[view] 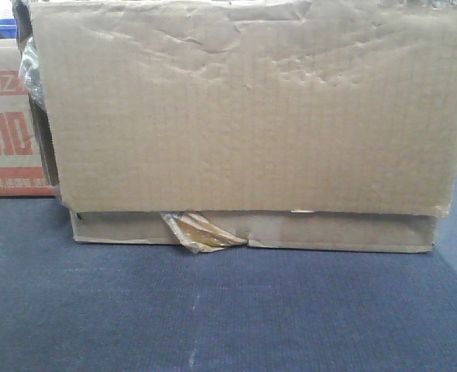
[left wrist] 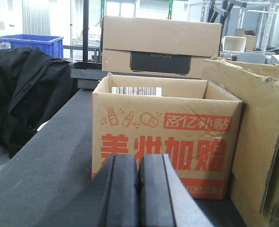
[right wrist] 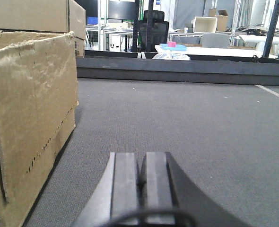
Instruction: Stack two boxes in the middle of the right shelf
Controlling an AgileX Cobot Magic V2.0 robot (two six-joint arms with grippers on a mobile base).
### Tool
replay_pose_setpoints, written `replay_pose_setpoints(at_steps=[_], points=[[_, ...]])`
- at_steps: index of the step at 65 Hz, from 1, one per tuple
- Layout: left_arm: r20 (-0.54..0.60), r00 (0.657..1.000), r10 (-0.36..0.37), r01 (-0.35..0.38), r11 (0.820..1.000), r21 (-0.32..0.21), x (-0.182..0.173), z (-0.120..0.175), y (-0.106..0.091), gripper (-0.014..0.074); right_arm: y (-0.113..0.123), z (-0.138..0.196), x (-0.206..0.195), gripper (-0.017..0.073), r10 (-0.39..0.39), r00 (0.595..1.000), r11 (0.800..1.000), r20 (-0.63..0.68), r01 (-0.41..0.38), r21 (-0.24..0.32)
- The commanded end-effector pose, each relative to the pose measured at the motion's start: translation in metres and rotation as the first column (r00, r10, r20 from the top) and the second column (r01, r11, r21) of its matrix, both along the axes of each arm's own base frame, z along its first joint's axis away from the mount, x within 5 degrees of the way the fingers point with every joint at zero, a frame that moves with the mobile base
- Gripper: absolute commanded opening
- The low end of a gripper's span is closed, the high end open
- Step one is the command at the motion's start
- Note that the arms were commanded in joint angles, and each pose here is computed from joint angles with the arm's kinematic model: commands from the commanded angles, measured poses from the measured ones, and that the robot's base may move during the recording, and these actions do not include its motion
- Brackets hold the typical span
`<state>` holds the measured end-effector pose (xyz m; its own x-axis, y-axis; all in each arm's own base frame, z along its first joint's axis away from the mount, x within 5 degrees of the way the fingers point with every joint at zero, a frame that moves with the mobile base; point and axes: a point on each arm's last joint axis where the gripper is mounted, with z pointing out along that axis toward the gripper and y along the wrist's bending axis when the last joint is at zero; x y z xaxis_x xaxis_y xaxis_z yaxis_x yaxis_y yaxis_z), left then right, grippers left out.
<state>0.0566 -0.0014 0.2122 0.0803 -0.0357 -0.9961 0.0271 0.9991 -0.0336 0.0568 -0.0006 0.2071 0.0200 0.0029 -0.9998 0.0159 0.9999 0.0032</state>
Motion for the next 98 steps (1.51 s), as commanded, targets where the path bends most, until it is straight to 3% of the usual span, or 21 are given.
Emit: replay_pose_setpoints(at_steps=[1, 48, 59, 70, 81, 88, 98], points=[[0.024, 1.000, 0.001, -0.001, 1.000, -0.007, -0.001, 0.003, 0.000, -0.0111, 0.000, 0.002, 0.000, -0.0153, -0.007, 1.000, 1.000, 0.024, 0.007, -0.010], [0.033, 0.999, 0.001, 0.000, 1.000, -0.007, -0.001, 0.004, 0.000, -0.0111, -0.001, 0.005, -0.001, -0.0153, -0.011, 0.998, 1.000, 0.061, 0.012, -0.010], [0.083, 0.997, -0.001, 0.002, 1.000, -0.008, -0.001, 0.008, 0.000, -0.0111, -0.001, 0.008, -0.001, -0.0153, -0.015, 0.996, 1.000, 0.086, 0.015, -0.010], [0.204, 0.979, -0.006, 0.008, 1.000, -0.010, -0.004, 0.019, -0.001, -0.0111, -0.001, 0.015, -0.002, -0.0153, -0.015, 0.994, 1.000, 0.108, 0.016, -0.010], [0.285, 0.959, 0.001, -0.013, 0.999, 0.041, -0.022, 0.079, 0.000, -0.0111, 0.001, 0.073, -0.019, -0.0153, 0.001, 0.979, 1.000, 0.203, 0.003, -0.015], [0.227, 0.974, 0.021, -0.032, 0.998, 0.047, -0.030, 0.120, 0.002, -0.0111, 0.003, 0.120, -0.039, -0.0153, 0.016, 0.966, 1.000, 0.257, -0.010, -0.023], [0.093, 0.995, 0.044, -0.048, 0.998, 0.046, -0.028, 0.165, 0.004, -0.0105, 0.004, 0.171, -0.037, -0.0148, 0.035, 0.983, 0.999, 0.180, -0.030, -0.029]])
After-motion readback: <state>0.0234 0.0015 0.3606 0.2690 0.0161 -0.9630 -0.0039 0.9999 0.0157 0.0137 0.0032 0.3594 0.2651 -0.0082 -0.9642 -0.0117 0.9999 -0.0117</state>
